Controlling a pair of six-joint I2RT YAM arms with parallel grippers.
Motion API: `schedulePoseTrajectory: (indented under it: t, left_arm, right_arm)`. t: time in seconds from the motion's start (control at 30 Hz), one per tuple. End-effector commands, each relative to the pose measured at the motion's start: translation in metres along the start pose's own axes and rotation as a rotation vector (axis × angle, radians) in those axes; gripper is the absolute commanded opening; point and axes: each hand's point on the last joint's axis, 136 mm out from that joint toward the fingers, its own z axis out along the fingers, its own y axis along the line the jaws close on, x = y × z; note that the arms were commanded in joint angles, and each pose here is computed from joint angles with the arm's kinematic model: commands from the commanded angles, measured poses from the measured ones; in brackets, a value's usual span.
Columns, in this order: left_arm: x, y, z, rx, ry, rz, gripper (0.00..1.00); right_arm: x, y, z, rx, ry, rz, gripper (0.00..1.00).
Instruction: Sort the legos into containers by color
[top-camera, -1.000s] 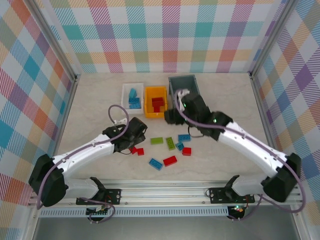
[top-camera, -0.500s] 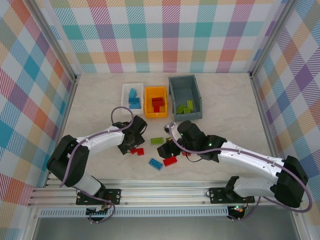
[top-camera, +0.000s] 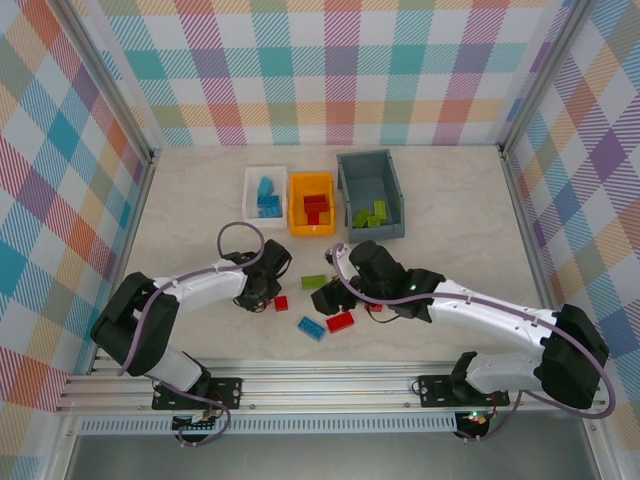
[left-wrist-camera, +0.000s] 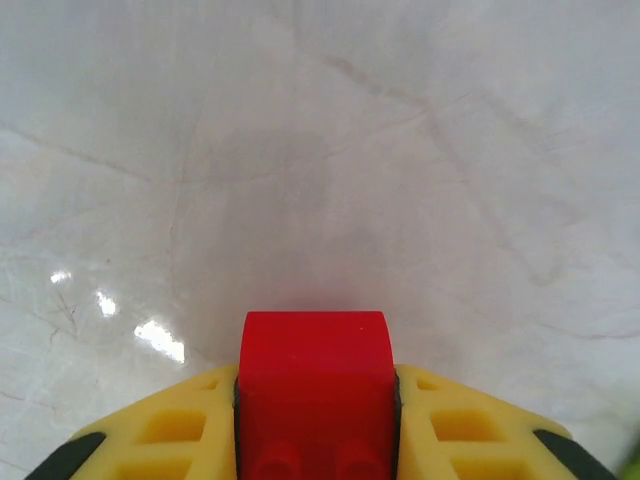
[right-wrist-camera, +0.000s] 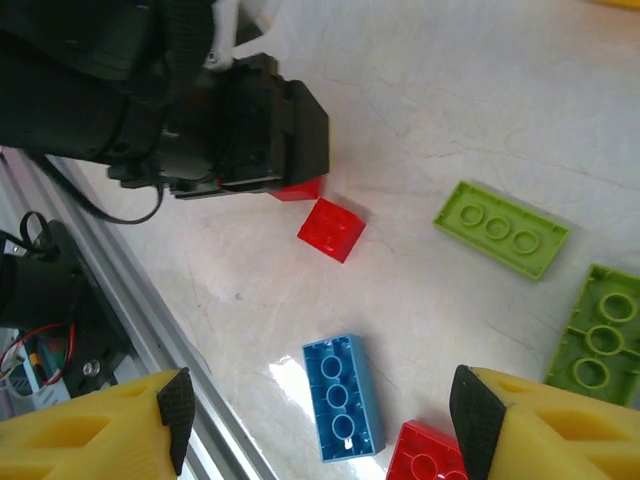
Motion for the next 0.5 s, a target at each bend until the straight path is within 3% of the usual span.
schedulePoseTrajectory:
  t: [0.0,0.2,0.47]
  left_arm:
    - [-0.029,-0.037,-0.03,0.105,-0.109,0.063,0.26]
    - [-0.056,-0.1,-0.053,0.152,-0.166,0.232,0.25]
    - [-0.094,-0.189,-0.036,0.096,-0.244,0.424,0.24]
  right_arm:
    - [-0.031,-0.012,-0.022,0.099,-0.171,0.043,0.72]
    - [-0.074,-0.037,-0.042,0.208,-0.406,0.114,0.77]
    - [-0.108,-0.067,-0.037,0.169,-0.455,0.273,0.77]
